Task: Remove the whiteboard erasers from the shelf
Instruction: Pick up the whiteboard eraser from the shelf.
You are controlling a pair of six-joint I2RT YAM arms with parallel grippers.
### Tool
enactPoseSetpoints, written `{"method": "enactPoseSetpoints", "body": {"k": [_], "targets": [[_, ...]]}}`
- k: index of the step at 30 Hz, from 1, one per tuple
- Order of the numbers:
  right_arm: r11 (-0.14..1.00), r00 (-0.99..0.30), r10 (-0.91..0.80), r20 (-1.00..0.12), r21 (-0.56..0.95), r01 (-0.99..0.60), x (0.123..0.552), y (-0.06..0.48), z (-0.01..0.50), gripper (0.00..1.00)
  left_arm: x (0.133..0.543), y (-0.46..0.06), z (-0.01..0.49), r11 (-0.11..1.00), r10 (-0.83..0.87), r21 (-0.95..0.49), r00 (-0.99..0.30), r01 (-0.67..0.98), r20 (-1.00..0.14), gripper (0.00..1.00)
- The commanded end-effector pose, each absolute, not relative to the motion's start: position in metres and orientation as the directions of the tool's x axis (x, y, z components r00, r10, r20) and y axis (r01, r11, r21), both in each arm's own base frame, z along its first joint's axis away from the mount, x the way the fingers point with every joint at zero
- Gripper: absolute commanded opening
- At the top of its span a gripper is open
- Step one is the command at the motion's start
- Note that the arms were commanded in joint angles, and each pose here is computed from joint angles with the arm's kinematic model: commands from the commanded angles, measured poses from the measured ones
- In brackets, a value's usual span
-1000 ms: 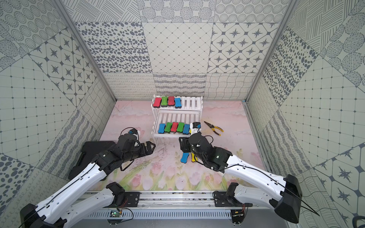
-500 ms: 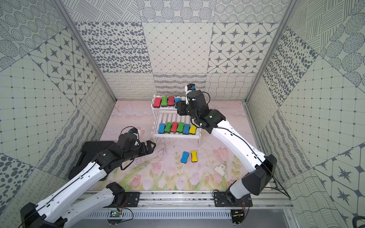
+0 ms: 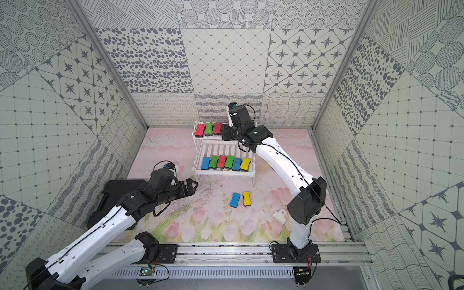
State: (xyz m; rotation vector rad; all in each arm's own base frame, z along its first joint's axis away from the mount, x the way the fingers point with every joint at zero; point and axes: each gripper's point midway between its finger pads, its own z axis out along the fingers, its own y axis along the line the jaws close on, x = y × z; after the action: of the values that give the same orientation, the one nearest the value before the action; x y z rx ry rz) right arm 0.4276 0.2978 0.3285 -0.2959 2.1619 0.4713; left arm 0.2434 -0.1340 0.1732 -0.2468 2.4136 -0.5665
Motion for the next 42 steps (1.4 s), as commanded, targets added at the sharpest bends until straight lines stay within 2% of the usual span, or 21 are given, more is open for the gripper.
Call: {"method": "enactPoseSetpoints", "body": {"k": [1,17,20,23,27,34,42], "targets": [[0.899,-0.574,-0.053,-0.817,0.211,-0.383,0.433,0.300,0.331,0.55,0.243,-0.134,0.179,0.889,-0.303,-0.457,-0.777,-0.022,-0.553,0.99],[0.940,-0.577,-0.043,-0.815,0.162,-0.299,0.440,0.275,0.323,0.48,0.244,-0.135,0.178,0.887,-0.305,-0.461,-0.778,-0.023,-0.550,0.99],[0.934,-0.575,-0.048,-0.816,0.167,-0.315,0.440,0.278,0.325,0.49,0.244,-0.136,0.176,0.888,-0.304,-0.459,-0.780,-0.024,-0.548,0.99],[0.929,-0.583,-0.052,-0.811,0.175,-0.325,0.442,0.284,0.325,0.54,0.245,-0.137,0.175,0.888,-0.305,-0.460,-0.781,-0.026,-0.545,0.99],[0.929,-0.594,-0.058,-0.802,0.174,-0.326,0.447,0.288,0.319,0.54,0.245,-0.137,0.175,0.888,-0.306,-0.460,-0.782,-0.028,-0.543,0.99],[0.930,-0.605,-0.062,-0.793,0.175,-0.324,0.447,0.290,0.312,0.42,0.245,-0.136,0.175,0.888,-0.309,-0.459,-0.781,-0.032,-0.542,0.99],[0.930,-0.565,0.012,-0.825,0.216,-0.296,0.440,0.279,0.337,0.31,0.244,-0.136,0.175,0.884,-0.313,-0.465,-0.782,-0.033,-0.539,1.00]]}}
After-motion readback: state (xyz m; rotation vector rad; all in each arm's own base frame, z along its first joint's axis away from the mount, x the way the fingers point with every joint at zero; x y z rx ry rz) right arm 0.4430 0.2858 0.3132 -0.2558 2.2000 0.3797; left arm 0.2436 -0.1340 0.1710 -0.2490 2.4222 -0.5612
